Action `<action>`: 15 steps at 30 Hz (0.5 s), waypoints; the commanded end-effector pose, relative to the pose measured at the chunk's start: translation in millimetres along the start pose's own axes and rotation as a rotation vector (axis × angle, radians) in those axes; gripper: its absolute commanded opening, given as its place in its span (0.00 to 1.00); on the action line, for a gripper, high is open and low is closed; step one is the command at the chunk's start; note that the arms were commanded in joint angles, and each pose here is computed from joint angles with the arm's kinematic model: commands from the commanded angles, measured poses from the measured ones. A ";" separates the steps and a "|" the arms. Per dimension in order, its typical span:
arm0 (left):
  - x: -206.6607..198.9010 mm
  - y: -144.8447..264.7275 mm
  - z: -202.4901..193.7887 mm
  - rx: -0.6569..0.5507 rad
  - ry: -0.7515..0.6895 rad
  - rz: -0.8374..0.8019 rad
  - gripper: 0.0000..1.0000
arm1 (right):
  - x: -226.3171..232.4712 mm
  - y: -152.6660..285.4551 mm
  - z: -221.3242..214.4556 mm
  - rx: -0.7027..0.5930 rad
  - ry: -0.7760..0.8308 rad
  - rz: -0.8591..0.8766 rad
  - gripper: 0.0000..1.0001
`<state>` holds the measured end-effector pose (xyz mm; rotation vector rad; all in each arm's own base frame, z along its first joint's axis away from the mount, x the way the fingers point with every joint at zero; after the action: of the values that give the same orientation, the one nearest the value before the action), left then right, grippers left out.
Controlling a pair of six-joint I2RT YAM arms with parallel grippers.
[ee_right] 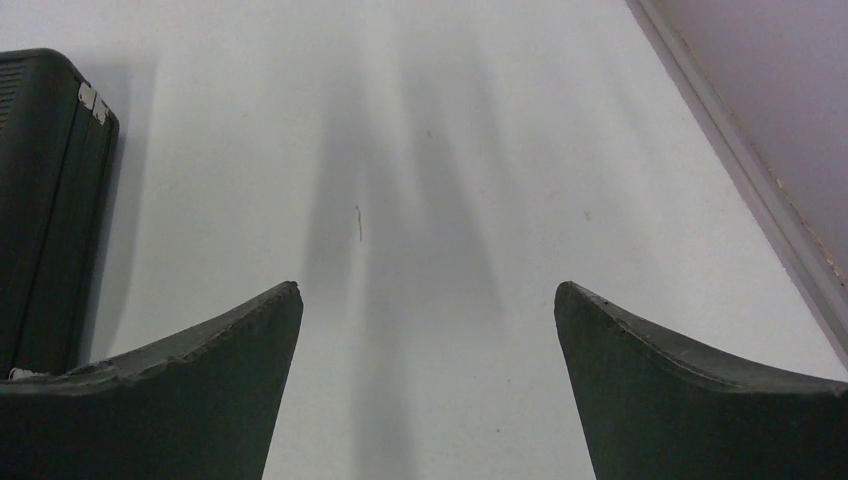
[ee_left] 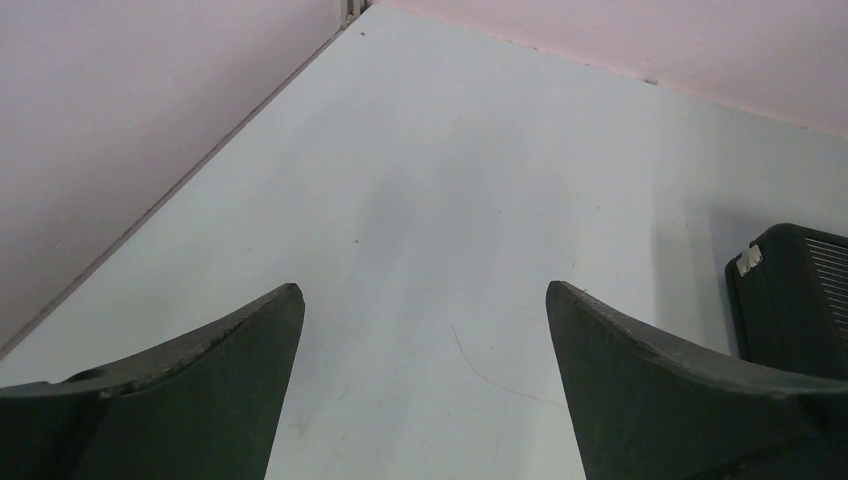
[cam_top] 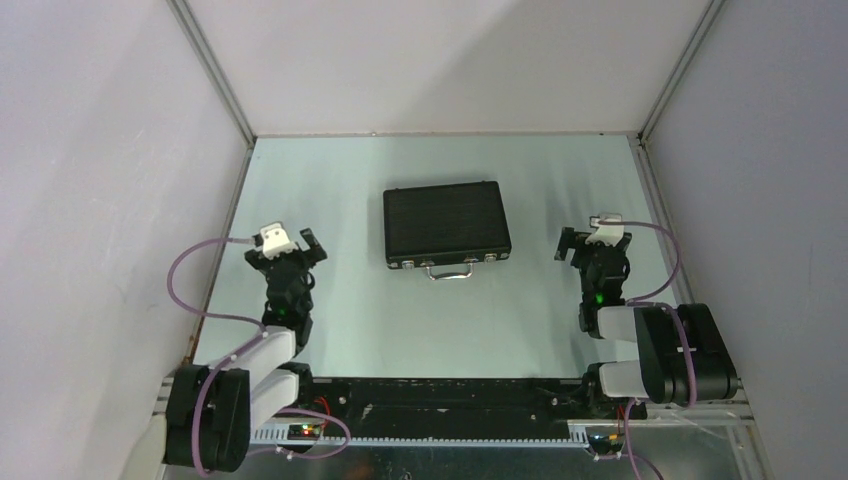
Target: Pack up texas hold em set
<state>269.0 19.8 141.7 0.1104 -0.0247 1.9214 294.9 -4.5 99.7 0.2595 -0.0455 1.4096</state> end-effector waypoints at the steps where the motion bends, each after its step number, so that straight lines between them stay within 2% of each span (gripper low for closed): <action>1: 5.8 5.5 8.1 -0.067 0.080 0.027 0.99 | 5.2 -6.5 14.3 -0.050 -0.021 0.021 1.00; 5: 12.5 8.0 10.8 -0.071 0.026 0.053 0.95 | 5.2 -6.8 14.5 -0.049 -0.018 0.022 1.00; 9: 21.8 20.0 17.8 -0.175 0.003 0.068 0.99 | 5.2 -6.9 14.6 -0.050 -0.021 0.022 1.00; 15: 6.9 -0.5 9.3 -0.152 -0.100 -0.001 0.98 | 5.1 -6.8 14.3 -0.048 -0.021 0.024 1.00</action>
<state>252.8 25.7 139.7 0.0988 -0.1328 1.9262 295.1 -3.2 99.1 0.2676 -0.0456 1.4209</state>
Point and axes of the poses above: each gripper's point midway between its finger pads, its own y axis back along the fingers, its own x axis along the line the jaws close on, z = x × y, the point moved 6 cm from there along y, back along the fingers, and after that the axes turned 11 degrees about -y, right-handed, at the moved point
